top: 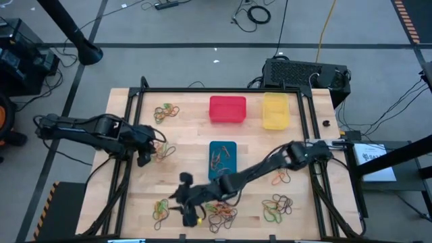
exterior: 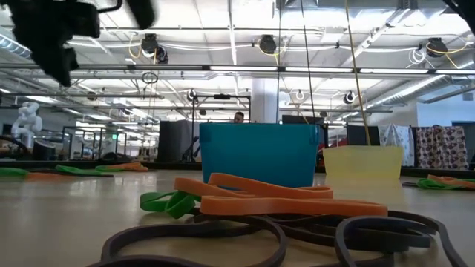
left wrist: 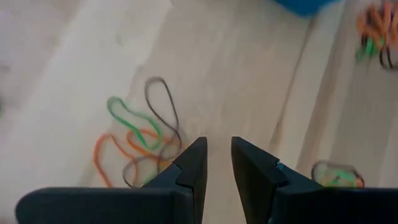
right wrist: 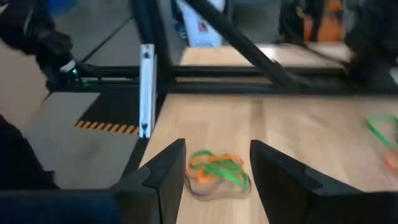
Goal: Sort rubber bands into baskets
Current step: Put the orange rubber band into the blue bin
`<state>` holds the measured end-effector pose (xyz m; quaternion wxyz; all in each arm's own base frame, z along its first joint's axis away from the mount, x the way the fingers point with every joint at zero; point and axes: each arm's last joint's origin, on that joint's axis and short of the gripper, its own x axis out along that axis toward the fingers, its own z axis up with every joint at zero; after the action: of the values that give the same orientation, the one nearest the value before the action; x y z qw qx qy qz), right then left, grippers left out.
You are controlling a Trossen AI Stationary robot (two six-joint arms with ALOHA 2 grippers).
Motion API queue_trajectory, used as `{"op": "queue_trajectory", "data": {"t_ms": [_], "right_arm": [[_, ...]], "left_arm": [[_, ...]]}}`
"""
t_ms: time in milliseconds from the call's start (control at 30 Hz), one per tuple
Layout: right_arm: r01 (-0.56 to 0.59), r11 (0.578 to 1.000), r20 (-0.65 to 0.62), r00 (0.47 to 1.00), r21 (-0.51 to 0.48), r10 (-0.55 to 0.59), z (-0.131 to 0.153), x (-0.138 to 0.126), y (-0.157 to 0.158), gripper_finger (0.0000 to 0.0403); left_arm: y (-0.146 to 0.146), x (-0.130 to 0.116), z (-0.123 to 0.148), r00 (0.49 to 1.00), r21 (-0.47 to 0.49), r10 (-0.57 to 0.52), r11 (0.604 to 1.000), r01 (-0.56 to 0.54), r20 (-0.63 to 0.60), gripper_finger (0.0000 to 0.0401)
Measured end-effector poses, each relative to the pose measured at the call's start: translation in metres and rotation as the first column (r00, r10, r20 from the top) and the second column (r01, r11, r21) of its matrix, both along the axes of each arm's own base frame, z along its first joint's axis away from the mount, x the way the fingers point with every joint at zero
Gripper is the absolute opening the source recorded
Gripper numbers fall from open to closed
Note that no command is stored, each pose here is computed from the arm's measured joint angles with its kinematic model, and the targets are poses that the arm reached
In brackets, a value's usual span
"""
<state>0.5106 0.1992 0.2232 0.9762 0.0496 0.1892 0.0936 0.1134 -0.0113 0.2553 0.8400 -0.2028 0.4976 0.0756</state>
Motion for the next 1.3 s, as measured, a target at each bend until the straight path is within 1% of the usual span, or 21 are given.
{"op": "queue_trajectory", "data": {"t_ms": [67,167,300,367,467,633,733,833,900,1000,1033,1067,1100,1133,1200,1267,1300], "right_arm": [[-0.031,0.998,0.043,0.999,-0.048,0.033,-0.019,0.006,0.008,0.0169],[-0.042,0.998,0.097,0.994,-0.056,0.047,-0.044,0.013,0.015,0.0167],[-0.042,0.998,0.107,0.993,-0.055,0.048,-0.074,0.019,0.018,0.0166],[-0.054,0.996,0.116,0.991,-0.074,0.062,-0.083,0.020,0.018,0.0166],[-0.111,0.987,0.135,0.983,-0.114,0.126,-0.086,0.021,0.019,0.0166],[-0.190,0.965,0.126,0.969,-0.181,0.215,-0.090,0.023,0.014,0.0166],[-0.194,0.955,0.134,0.964,-0.225,0.228,-0.090,0.025,0.009,0.0166],[-0.200,0.952,0.162,0.957,-0.231,0.240,-0.089,0.027,0.005,0.0166],[-0.223,0.944,0.177,0.946,-0.245,0.270,-0.091,0.032,0.006,0.0166],[-0.265,0.933,0.236,0.917,-0.244,0.323,-0.094,0.049,0.015,0.0166],[-0.268,0.932,0.242,0.914,-0.242,0.326,-0.097,0.056,0.018,0.0166],[-0.273,0.931,0.221,0.919,-0.245,0.327,-0.106,0.060,0.020,0.0166],[-0.271,0.931,0.239,0.914,-0.243,0.329,-0.111,0.060,0.021,0.0166],[-0.249,0.941,0.269,0.913,-0.231,0.308,-0.121,0.056,0.019,0.0166],[-0.190,0.960,0.201,0.952,-0.207,0.232,-0.134,0.054,0.015,0.0166],[-0.202,0.958,0.172,0.956,-0.204,0.238,-0.132,0.055,0.015,0.0166],[-0.218,0.950,0.174,0.950,-0.224,0.259,-0.129,0.056,0.015,0.0166]], "left_arm": [[-0.002,-0.001,-0.007,1.000,-0.008,-0.018,1.000,0.018,-0.024,0.0079],[-0.004,-0.001,-0.013,0.998,-0.015,-0.041,0.999,0.040,-0.042,0.0079],[-0.007,-0.002,-0.020,0.996,-0.019,-0.061,0.998,0.060,-0.059,0.0079],[-0.008,-0.002,-0.023,0.996,-0.021,-0.070,0.997,0.069,-0.059,0.0079],[-0.009,-0.002,-0.025,0.995,-0.022,-0.079,0.997,0.078,-0.064,0.0079],[-0.010,-0.001,-0.025,0.995,-0.023,-0.087,0.996,0.086,-0.052,0.0079],[-0.010,0.001,-0.024,0.996,-0.025,-0.087,0.996,0.086,-0.031,0.0079],[-0.010,0.002,-0.023,0.998,-0.037,-0.066,0.997,0.065,-0.017,0.0079],[-0.011,0.003,-0.023,0.998,-0.037,-0.063,0.997,0.063,-0.008,0.0079],[-0.010,0.003,-0.023,0.998,-0.036,-0.061,0.997,0.061,-0.007,0.0079],[-0.010,0.003,-0.023,0.998,-0.036,-0.061,0.997,0.061,-0.007,0.0079],[-0.010,0.003,-0.023,0.998,-0.036,-0.061,0.998,0.061,-0.007,0.0079],[-0.010,0.003,-0.023,0.998,-0.037,-0.059,0.998,0.058,-0.007,0.0079],[-0.010,0.003,-0.023,0.999,-0.042,-0.047,0.998,0.047,-0.011,0.0079],[-0.010,0.003,-0.023,0.999,-0.045,-0.037,0.998,0.036,-0.014,0.0079],[-0.010,0.004,-0.024,0.999,-0.045,-0.037,0.998,0.036,-0.017,0.0079],[-0.010,0.004,-0.024,0.999,-0.044,-0.037,0.998,0.036,-0.018,0.0079]]}}
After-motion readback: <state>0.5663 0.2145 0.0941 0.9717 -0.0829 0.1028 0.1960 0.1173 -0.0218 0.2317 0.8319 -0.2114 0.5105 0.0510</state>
